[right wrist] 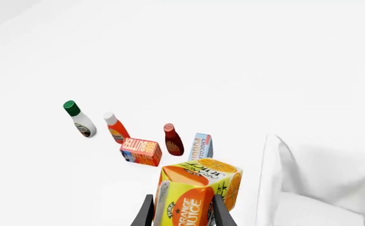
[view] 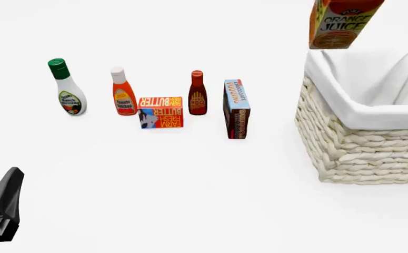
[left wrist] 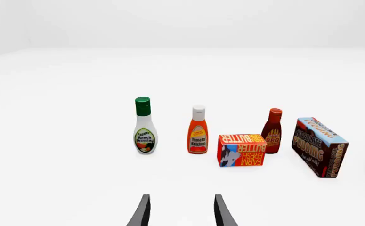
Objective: Pick the orange juice and place it in the basket.
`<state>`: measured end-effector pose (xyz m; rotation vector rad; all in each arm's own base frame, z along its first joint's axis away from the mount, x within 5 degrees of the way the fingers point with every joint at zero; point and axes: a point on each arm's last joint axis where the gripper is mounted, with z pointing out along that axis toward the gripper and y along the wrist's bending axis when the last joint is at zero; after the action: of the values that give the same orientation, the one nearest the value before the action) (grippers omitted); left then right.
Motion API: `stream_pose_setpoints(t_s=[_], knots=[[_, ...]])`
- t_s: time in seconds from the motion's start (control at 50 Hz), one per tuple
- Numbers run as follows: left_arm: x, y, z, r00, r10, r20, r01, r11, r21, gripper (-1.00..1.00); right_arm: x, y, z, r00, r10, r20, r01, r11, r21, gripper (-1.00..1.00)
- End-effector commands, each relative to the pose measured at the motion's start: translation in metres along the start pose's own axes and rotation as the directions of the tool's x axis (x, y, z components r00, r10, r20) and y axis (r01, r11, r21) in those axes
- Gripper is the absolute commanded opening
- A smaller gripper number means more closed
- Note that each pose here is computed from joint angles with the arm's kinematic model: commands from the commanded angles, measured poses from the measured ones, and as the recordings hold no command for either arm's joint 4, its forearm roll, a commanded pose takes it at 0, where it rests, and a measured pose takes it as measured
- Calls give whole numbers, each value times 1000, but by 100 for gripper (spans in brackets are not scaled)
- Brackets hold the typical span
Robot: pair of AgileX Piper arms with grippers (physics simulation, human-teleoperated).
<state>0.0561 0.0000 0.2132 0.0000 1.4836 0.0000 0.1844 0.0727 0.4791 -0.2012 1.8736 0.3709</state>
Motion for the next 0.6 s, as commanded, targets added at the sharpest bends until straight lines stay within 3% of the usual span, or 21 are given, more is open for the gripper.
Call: stream_pose_setpoints(t_s=[0.02,0.18,0.32,0.6], knots=[[0,0,0,1000,0,0,0,1000,0,100,-1,-15,-14,998,28,51,-32,997,72,-100],[0,0,0,1000,0,0,0,1000,0,100,-1,-23,-22,997,12,77,-21,993,115,-100],[0,0,0,1000,0,0,0,1000,0,100,6,-39,-19,996,39,83,-54,980,191,-100],[0,0,0,1000,0,0,0,1000,0,100,12,-58,-9,996,46,77,-65,962,267,-100]])
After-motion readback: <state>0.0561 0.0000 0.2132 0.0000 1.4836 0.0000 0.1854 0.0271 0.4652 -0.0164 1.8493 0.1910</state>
